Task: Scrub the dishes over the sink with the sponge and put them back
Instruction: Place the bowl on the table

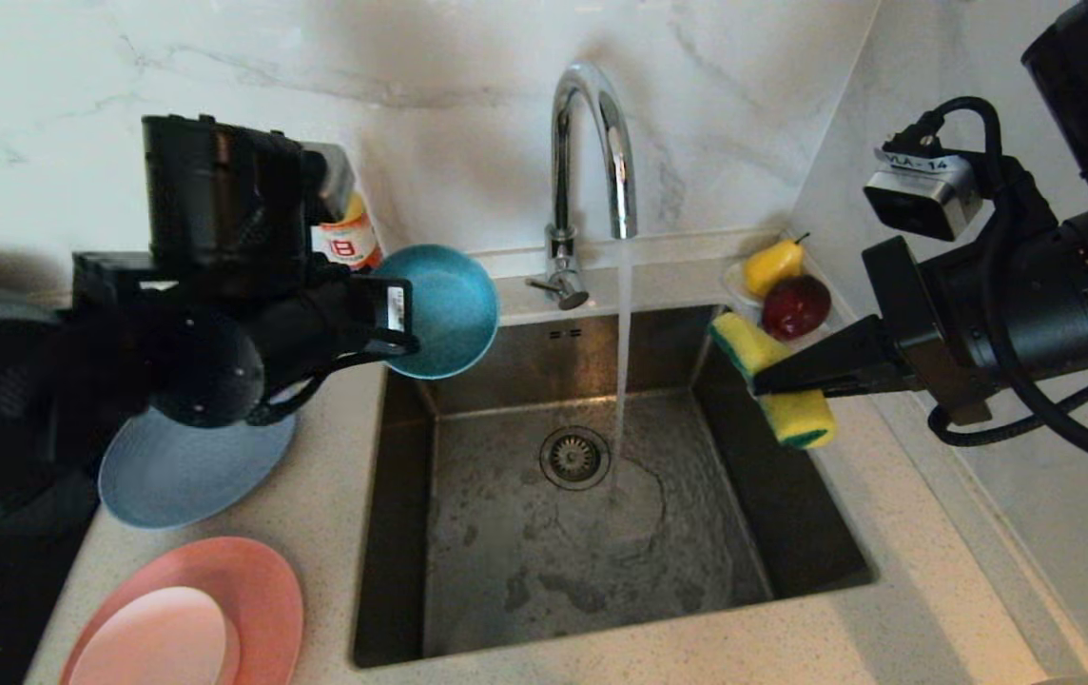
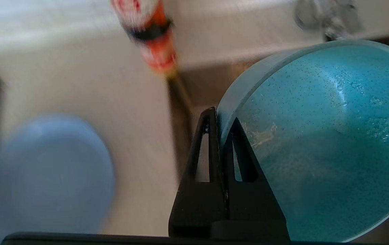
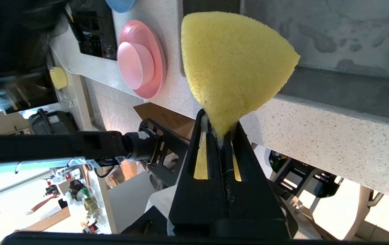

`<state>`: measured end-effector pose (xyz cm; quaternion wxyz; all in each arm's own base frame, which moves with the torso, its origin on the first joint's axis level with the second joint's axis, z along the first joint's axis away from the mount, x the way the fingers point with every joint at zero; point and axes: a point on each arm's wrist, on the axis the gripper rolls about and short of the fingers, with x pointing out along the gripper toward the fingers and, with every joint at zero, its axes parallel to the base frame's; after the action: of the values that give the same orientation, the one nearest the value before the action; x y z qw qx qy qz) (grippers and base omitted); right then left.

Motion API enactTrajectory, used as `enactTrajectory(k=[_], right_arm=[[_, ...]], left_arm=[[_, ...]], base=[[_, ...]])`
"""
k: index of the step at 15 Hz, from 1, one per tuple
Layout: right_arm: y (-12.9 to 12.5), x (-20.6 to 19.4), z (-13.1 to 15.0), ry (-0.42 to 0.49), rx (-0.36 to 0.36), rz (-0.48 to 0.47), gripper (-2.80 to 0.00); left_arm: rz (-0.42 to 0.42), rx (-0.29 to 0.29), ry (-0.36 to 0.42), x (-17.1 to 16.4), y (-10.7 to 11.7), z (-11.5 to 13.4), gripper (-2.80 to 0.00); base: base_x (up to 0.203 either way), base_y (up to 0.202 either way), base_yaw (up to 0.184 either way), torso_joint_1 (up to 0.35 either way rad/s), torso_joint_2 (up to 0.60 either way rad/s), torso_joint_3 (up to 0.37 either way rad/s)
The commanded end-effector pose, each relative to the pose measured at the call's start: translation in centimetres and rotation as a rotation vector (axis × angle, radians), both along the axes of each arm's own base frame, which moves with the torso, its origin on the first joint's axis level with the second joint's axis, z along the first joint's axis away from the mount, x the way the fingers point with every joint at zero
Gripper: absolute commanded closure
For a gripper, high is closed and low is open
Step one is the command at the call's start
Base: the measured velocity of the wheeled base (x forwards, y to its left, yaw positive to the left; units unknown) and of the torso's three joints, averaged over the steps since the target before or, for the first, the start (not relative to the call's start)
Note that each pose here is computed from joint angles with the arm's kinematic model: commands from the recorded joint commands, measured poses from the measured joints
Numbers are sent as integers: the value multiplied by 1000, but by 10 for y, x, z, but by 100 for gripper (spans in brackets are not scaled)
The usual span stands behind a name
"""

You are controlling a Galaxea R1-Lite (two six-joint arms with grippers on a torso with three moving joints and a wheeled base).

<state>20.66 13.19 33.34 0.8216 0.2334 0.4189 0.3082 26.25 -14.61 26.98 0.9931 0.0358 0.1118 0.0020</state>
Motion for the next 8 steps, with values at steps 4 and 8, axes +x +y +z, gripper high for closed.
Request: enactTrajectory(k=[4, 8], right_arm=[[-3, -1, 5, -17, 12, 0, 0], [-2, -1, 1, 0, 1, 0, 0]], left_arm=[[200, -261, 130, -11, 76, 38, 0], [427, -313, 105, -24, 139, 51, 0]], base=[[0, 0, 0, 0, 0, 0], [0, 0, 0, 0, 0, 0]])
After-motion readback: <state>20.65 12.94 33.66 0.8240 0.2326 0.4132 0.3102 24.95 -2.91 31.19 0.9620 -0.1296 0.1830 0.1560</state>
